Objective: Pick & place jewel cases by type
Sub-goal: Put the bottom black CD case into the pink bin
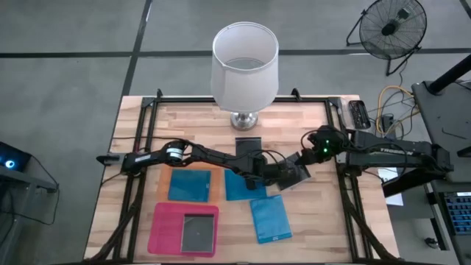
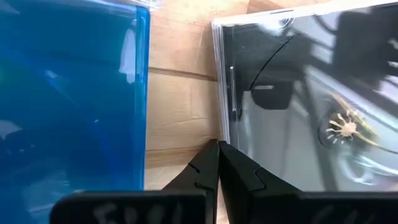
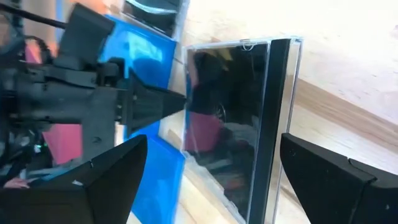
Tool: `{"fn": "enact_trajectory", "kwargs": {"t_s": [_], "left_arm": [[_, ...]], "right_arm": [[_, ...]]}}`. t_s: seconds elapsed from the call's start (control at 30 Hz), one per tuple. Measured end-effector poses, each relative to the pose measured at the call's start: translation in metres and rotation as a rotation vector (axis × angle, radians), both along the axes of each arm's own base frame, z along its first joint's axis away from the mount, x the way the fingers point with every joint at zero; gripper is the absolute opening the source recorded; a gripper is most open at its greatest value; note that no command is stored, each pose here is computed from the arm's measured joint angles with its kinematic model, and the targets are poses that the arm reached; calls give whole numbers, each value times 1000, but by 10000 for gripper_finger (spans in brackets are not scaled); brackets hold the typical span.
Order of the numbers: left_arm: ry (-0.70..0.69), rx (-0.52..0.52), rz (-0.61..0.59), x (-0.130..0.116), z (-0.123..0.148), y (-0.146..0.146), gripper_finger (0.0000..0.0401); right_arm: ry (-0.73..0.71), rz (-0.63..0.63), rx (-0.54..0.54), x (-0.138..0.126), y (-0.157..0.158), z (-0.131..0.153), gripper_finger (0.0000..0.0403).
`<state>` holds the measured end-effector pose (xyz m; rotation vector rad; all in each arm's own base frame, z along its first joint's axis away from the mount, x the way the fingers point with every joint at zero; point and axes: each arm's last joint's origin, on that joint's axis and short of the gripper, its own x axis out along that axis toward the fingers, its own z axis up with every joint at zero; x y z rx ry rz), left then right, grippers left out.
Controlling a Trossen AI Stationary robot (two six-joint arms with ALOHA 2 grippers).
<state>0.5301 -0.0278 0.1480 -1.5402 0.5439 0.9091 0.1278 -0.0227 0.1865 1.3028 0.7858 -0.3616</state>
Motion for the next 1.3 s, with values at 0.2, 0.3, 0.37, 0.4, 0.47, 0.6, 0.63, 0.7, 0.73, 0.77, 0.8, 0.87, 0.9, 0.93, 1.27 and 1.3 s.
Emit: {"fn": "enact_trajectory", "kwargs": {"t_s": [0.2,0.3,0.37,0.4,0.47,0.6,0.63,0.7,0.73,0.77,0.8,0.87,0.9,0.93,1.27,1.3], "left_arm": [[0,-2,2,0,0,0,0],[1,-2,2,0,0,0,0],[4,-2,1,0,0,0,0],[4,-2,1,0,0,0,0],[2,-2,2,0,0,0,0],[-72,33,42,7,2,8,1],[-67,44,47,6,2,10,1],[-95,46,51,8,4,13,1],[-91,44,47,8,3,14,1],[-89,40,39,8,3,14,1],[-91,42,32,8,3,14,1],[-93,35,23,9,3,13,1],[-92,33,22,9,3,13,1],[-92,31,21,9,3,13,1],[-85,27,8,8,3,11,0],[-85,26,7,8,3,11,0]], "right_arm": [[-18,-6,4,-1,1,2,352],[-21,-10,14,-1,2,3,352],[-40,-4,11,0,3,7,352],[-61,-2,6,2,3,11,352],[-133,14,-2,6,3,23,352],[-132,39,5,9,7,29,352],[-121,25,-2,10,7,28,352],[-129,19,-21,12,7,29,352],[-116,28,-18,12,9,25,352],[-88,39,-14,12,10,20,352],[-64,44,-14,13,12,15,352],[-51,44,-12,14,14,10,352],[-70,50,-13,16,15,10,352],[-77,56,-13,17,16,10,352],[-44,51,-37,18,18,5,327],[-43,50,-37,18,18,5,326]]}}
